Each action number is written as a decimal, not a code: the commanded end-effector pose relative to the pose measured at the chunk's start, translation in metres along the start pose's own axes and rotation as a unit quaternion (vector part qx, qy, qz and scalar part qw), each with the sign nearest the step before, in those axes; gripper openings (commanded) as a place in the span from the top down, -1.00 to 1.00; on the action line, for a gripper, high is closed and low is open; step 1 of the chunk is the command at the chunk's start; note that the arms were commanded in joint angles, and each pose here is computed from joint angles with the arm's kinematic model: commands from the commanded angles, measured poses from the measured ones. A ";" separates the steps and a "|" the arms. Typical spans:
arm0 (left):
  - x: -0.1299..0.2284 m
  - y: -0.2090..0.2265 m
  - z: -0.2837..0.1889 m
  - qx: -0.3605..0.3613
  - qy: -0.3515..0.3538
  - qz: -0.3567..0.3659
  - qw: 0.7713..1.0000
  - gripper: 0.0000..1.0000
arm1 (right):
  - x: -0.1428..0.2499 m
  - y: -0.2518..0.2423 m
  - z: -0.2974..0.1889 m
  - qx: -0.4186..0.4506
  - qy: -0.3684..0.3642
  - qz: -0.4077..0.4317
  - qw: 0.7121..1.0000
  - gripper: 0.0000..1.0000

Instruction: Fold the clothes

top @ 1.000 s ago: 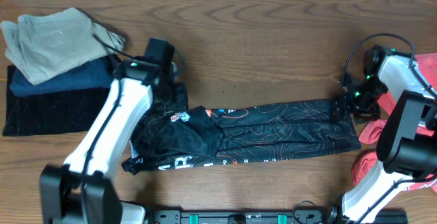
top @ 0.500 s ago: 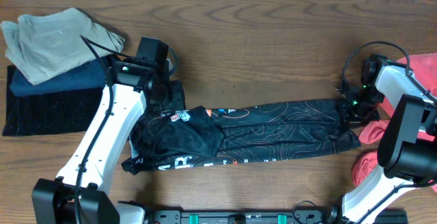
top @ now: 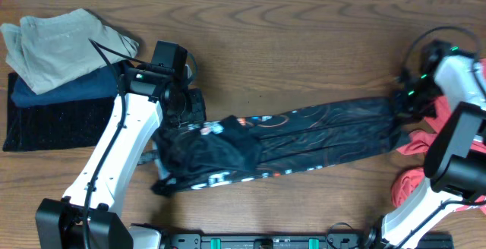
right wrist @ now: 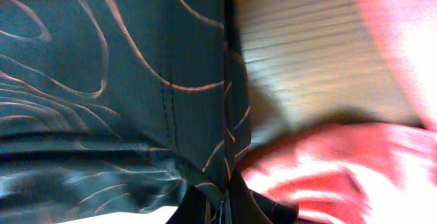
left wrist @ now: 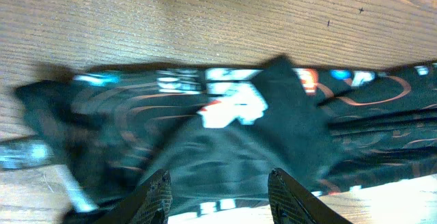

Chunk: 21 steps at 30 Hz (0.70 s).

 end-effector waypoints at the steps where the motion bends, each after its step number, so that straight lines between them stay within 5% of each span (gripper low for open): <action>1: -0.004 0.000 -0.003 -0.002 -0.010 -0.004 1.000 0.04 | -0.007 -0.021 -0.031 0.016 -0.028 0.061 0.998 0.98; 8: -0.004 0.000 -0.003 -0.002 -0.010 -0.004 1.000 0.04 | -0.011 0.006 -0.058 -0.021 -0.032 0.007 0.999 0.97; 21: -0.003 0.001 -0.003 -0.003 -0.008 -0.004 1.000 0.03 | 0.006 0.117 -0.041 -0.019 0.071 -0.123 0.990 0.98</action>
Point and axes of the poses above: each gripper's point midway between its finger pads, its own z axis out along the fingers, its own y axis along the line the jaws close on, x = y × z, the point moved 6 cm from there along -z, back along the fingers, and after that the axes turned 12 degrees about -z, right-handed, at the moved point
